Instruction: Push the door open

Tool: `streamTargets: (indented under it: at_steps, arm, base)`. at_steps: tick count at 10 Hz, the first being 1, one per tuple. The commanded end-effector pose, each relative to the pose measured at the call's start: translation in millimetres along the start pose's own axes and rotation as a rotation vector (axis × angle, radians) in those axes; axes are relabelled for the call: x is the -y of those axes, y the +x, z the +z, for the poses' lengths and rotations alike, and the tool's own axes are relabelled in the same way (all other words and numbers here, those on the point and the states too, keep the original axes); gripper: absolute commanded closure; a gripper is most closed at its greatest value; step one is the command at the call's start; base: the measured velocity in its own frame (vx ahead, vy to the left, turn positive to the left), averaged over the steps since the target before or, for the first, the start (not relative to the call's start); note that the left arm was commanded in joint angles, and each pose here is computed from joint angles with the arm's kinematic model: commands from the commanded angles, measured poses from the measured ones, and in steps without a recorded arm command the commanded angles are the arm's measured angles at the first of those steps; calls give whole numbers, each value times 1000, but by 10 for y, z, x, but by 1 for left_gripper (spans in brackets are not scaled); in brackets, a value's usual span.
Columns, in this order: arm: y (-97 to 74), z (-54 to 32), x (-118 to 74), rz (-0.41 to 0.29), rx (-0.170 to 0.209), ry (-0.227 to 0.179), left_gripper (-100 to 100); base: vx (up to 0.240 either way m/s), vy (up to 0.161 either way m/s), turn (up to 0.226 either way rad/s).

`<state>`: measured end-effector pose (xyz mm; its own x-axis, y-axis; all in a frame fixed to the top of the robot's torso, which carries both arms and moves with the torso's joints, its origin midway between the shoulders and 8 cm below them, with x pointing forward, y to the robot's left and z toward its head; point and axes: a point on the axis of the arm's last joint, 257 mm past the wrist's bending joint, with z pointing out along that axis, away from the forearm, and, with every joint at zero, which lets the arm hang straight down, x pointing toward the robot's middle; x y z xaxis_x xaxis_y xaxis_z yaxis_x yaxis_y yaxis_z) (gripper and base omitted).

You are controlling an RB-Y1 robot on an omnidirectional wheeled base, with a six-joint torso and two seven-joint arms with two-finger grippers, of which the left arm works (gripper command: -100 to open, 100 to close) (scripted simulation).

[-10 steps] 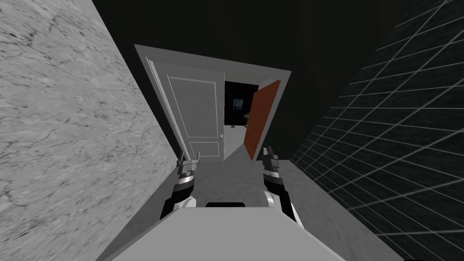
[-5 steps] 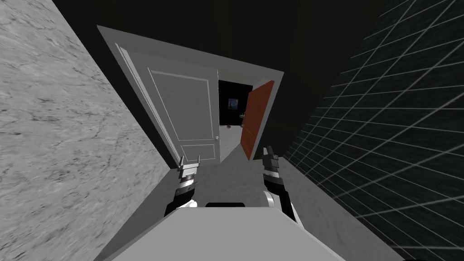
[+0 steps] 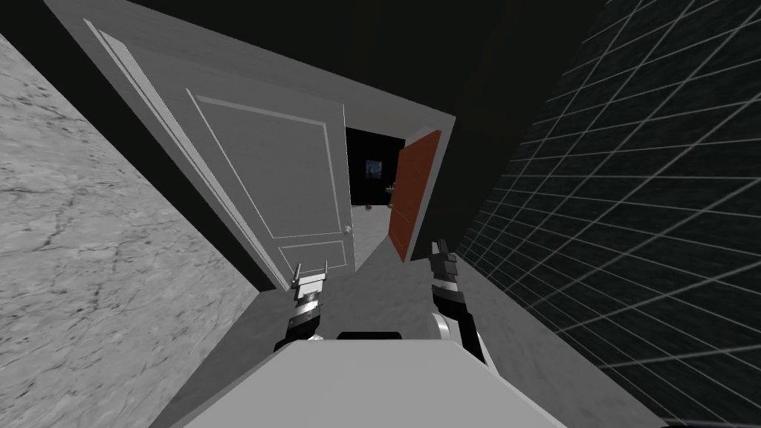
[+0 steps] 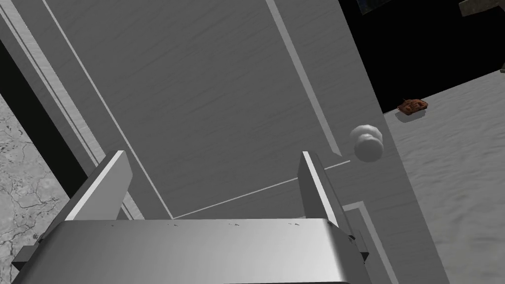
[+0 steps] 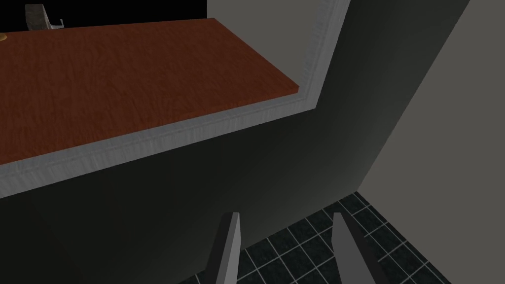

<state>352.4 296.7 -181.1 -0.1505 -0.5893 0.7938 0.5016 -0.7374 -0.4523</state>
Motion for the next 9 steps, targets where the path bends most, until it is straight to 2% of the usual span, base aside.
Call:
streamTargets:
  at_steps: [1,2,3,9]
  arm:
    - [-117,-77,-21,-42,30,3,-100]
    - [-191,-122,-36,-66,48,4,-100]
    - [-191,-122,-36,-66,48,4,-100]
    - [-618,-409,-97,-191,158,24,-100]
  base:
    - [108,16,-164]
    - [120,10,-146]
    - [71,7,-45]
    - [85,25,-158]
